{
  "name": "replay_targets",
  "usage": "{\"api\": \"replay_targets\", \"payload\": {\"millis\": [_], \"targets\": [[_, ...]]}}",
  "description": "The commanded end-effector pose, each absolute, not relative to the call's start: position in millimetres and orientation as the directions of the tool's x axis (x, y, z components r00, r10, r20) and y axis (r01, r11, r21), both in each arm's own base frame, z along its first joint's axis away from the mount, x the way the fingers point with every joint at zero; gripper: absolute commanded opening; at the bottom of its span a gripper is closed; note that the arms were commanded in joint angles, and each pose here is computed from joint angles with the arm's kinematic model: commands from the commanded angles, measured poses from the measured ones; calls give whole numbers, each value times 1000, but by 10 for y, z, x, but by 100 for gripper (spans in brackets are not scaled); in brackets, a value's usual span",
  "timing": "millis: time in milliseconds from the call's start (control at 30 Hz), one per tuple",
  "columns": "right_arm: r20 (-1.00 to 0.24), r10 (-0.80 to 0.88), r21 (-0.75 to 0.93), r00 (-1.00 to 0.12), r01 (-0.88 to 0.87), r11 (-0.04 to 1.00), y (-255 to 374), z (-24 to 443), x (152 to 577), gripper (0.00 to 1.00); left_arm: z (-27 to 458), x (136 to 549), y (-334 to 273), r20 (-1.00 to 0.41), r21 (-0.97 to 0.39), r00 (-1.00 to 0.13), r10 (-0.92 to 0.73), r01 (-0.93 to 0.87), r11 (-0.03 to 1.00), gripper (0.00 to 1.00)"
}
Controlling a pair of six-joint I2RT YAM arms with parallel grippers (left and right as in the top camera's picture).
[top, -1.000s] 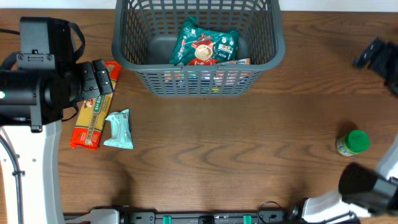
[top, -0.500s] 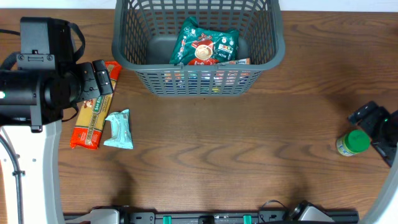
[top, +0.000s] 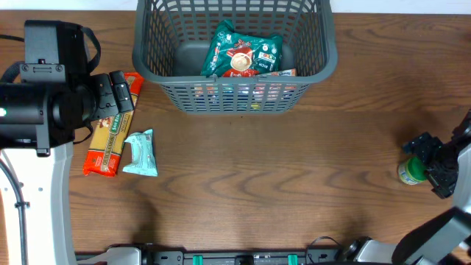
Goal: Pack container
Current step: 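Grasp the green-capped jar with the right gripper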
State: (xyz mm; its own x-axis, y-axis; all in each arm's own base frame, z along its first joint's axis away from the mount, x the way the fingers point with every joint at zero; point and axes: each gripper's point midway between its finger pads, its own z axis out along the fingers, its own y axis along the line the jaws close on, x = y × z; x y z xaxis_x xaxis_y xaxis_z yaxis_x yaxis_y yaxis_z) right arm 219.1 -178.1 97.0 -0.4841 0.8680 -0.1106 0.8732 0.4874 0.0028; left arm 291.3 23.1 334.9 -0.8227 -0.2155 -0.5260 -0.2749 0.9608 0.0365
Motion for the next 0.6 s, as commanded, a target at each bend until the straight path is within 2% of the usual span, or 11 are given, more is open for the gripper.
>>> {"api": "replay_targets", "payload": {"millis": [0,567], "targets": [[-86,879,-7,-469,882,470,-1823,828,2213,99,3336,2905,242,-521,42,-827,-213,-274,961,99],[-82,879,-44,-471,882,469,-2027,410,2385,99,3336,2905,242,-521,41,-826,-213,-274,961,99]]}}
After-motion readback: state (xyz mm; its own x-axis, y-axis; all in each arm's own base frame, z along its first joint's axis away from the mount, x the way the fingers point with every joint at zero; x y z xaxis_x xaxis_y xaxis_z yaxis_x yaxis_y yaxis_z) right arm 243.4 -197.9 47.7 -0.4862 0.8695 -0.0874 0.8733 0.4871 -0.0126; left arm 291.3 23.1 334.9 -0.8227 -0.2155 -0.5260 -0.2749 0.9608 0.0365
